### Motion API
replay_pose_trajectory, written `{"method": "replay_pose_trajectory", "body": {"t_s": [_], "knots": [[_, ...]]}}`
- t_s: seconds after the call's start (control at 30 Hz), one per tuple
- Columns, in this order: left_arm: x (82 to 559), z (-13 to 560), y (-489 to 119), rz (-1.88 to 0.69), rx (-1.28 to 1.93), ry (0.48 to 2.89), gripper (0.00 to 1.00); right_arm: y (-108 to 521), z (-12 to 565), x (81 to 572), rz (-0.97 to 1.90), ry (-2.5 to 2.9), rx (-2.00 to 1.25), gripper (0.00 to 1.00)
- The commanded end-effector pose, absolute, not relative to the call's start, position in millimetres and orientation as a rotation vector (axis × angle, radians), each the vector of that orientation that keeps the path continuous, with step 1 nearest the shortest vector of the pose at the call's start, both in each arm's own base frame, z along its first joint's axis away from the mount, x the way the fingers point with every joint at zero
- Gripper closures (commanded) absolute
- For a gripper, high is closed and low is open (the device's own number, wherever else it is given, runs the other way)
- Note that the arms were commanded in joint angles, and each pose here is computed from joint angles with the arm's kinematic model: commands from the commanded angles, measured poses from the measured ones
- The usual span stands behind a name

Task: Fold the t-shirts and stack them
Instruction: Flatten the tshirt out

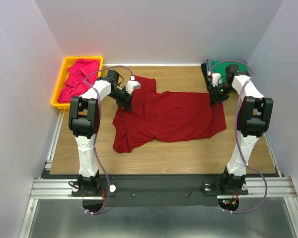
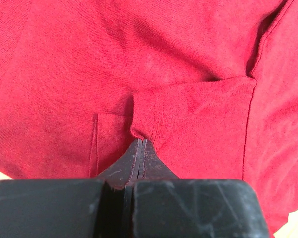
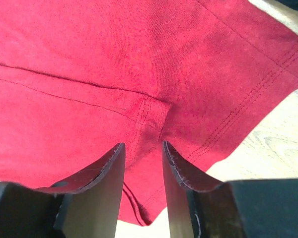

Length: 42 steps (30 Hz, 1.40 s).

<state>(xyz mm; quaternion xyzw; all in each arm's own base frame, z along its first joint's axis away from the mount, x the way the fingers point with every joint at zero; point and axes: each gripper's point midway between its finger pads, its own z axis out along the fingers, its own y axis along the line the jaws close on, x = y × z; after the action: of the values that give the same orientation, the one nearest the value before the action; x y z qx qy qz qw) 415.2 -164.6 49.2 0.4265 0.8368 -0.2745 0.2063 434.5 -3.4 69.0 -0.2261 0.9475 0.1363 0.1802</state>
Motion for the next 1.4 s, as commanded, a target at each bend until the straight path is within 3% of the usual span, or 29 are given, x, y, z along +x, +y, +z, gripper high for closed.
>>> {"method": "replay_pose_trajectory", "body": {"t_s": [0.0, 0.23, 0.33, 0.43, 0.47, 0.6, 0.73, 0.9, 1.1, 1.37], "knots": [[418, 88, -172, -0.75, 1.217, 2.238, 0.98, -2, 74, 440, 0.427, 2.671, -0.603, 0.58], [418, 83, -172, -0.746, 1.218, 2.254, 0.89, 2, 55, 435, 0.493, 2.723, -0.598, 0.57], [419, 82, -172, -0.741, 1.218, 2.257, 0.85, 7, 57, 434, 0.527, 2.717, -0.606, 0.61], [419, 79, -172, -0.743, 1.222, 2.266, 0.84, 9, 64, 431, 0.549, 2.707, -0.615, 0.73], [418, 78, -171, -0.747, 1.223, 2.272, 0.84, 10, 65, 429, 0.553, 2.709, -0.619, 0.76], [415, 86, -174, -0.761, 1.24, 2.241, 1.0, 8, 82, 424, 0.522, 2.684, -0.652, 0.85], [407, 110, -173, -0.75, 1.275, 2.182, 1.0, 4, 103, 420, 0.463, 2.651, -0.672, 0.93], [377, 140, -167, -0.735, 1.344, 2.13, 1.0, -1, 127, 408, 0.424, 2.613, -0.704, 0.95], [316, 162, -158, -0.7, 1.478, 2.061, 1.0, 0, 152, 373, 0.389, 2.572, -0.833, 0.95], [168, 163, -174, -0.685, 1.878, 1.849, 1.0, -13, 144, 268, 0.266, 2.54, -1.223, 1.0]]}}
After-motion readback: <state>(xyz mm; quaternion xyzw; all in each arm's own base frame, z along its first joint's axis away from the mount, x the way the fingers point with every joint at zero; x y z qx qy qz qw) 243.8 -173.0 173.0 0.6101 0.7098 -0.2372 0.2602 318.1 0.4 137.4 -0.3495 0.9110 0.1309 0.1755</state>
